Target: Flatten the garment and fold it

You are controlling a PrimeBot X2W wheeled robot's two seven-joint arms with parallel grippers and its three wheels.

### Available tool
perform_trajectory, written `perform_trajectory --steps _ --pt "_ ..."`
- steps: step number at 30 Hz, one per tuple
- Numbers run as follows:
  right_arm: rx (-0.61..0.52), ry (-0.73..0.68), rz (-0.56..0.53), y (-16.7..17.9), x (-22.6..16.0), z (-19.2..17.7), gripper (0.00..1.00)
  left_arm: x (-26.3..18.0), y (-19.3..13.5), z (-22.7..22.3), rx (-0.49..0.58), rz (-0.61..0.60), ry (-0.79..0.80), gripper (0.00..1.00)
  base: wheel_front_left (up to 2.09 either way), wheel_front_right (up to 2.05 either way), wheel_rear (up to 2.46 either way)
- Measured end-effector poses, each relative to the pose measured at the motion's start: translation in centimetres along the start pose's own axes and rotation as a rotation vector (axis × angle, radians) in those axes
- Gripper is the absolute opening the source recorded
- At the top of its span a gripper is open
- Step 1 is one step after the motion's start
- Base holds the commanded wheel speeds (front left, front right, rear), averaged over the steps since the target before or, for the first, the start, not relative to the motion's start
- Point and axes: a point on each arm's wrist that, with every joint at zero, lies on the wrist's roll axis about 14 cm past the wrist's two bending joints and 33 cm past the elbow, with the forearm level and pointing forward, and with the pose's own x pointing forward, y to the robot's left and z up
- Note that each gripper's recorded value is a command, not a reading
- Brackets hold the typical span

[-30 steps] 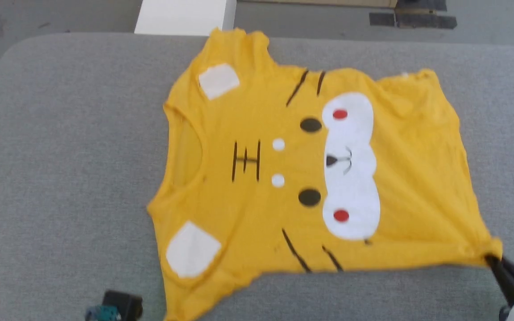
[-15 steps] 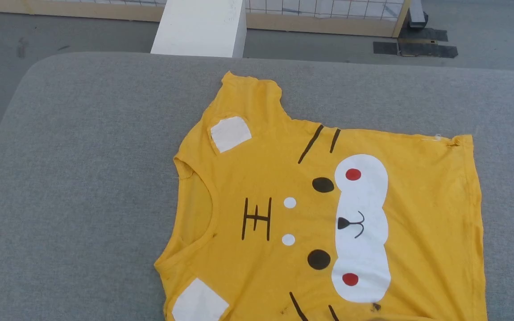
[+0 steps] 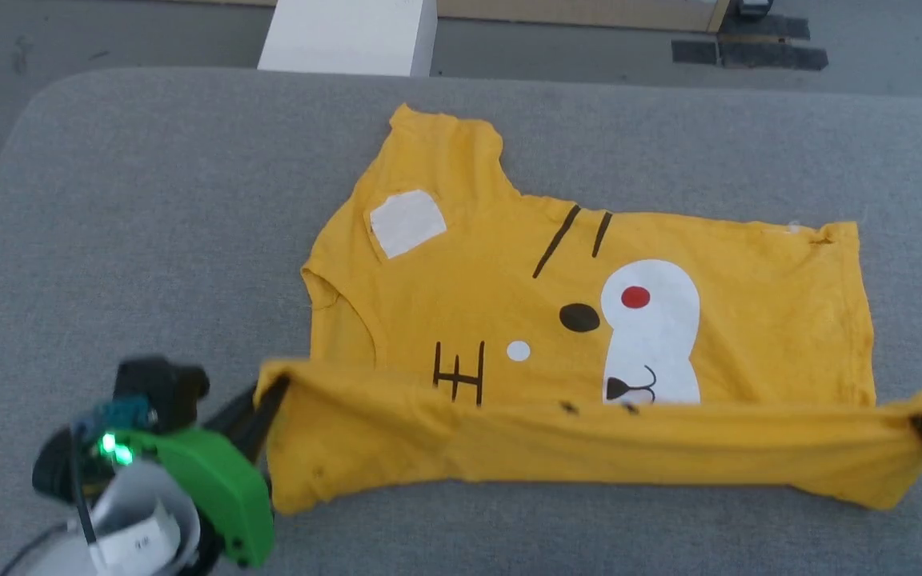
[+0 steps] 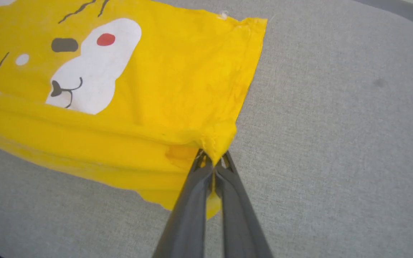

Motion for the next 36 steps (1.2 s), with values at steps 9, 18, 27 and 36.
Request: perform_trajectory --steps 9,18,27,36 --pt "-0.063 -0.012 0.027 -0.2 5.2 3.1 0.0 6.7 2.6 4.1 0.041 0.037 -0.106 0.0 0.0 0.0 0.0" --pt "-0.021 0.201 0.056 0.0 9.5 -2.4 0.0 12.1 3.9 -2.2 -0.02 0.056 0.043 0.06 0.0 0.0 0.0" --pt "0.011 0.196 0.073 0.1 11.2 -2.0 1.0 13.7 3.7 -4.0 -0.07 0.061 0.057 1.0 0.0 0.0 0.0" --pt "0.044 0.199 0.087 0.4 8.7 -1.6 1.0 11.3 4.6 -1.4 -0.129 0.117 -0.086 1.0 0.0 0.0 0.0"
